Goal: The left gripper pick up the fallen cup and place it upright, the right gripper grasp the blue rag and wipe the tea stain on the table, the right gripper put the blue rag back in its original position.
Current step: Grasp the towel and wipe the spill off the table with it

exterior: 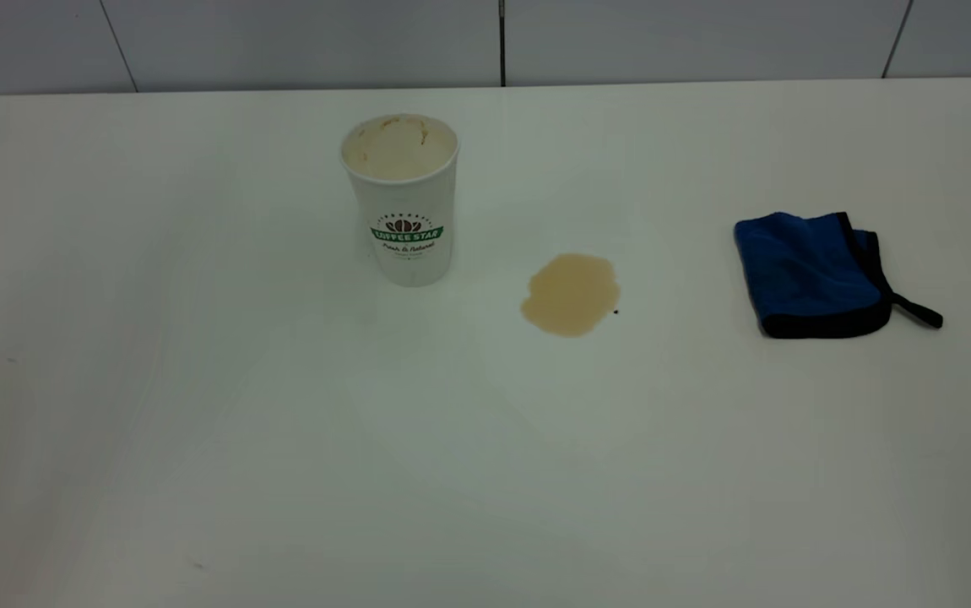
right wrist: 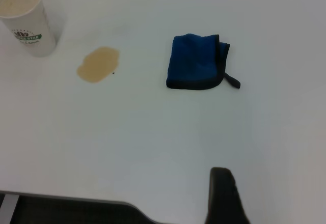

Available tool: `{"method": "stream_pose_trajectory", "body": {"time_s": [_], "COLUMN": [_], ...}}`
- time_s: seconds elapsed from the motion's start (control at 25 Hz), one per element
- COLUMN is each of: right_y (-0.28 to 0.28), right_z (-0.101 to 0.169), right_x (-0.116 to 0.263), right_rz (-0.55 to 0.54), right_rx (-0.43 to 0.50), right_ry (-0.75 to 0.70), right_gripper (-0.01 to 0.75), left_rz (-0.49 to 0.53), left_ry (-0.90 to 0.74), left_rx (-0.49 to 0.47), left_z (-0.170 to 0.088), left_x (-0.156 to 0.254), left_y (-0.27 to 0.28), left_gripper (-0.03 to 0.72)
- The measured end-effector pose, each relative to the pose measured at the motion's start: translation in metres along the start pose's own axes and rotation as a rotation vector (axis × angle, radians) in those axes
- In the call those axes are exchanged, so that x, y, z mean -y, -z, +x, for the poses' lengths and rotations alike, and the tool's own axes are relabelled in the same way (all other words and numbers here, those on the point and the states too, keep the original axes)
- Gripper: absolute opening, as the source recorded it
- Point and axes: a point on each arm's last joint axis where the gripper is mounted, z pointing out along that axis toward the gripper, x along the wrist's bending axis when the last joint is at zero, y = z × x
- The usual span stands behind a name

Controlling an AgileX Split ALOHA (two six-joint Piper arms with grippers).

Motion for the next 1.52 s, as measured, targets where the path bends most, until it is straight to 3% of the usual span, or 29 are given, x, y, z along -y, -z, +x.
{"method": "stream_pose_trajectory", "body": {"time_s": [0.2,0.44,0.68,0.84,1.12,1.52], "right_y": [0.0,0.0,0.0,0.0,0.0,0.0], "right_z": [0.0,0.0,0.0,0.0,0.0,0.0], "right_x": [0.0,0.0,0.0,0.0,0.0,0.0], "right_rz": [0.0,0.0,0.0,0.0,0.0,0.0], "right_rx": [0.0,0.0,0.0,0.0,0.0,0.0], "right_ry": [0.0,0.0,0.0,0.0,0.0,0.0], "right_gripper": [0.526,0.526,0.526,0.526,0.526,0.526], "left_rz": [0.069,0.161,0.31,0.352,0.26,-0.113], "left_ry": [0.021,0.026,0.039,0.041,0.036,0.019], "left_rx": [-0.002,-0.029,-0.085,-0.083,-0.087,-0.101], "left_z": [-0.006,-0.011,-0.009,-0.011,-0.014,-0.019], "left_x": [0.051,0.145,0.249,0.307,0.373,0.41], "left_y": [0.04,0.079,0.075,0.069,0.066,0.104], "left_gripper": [0.471,0.471,0.471,0.471,0.471,0.471]}}
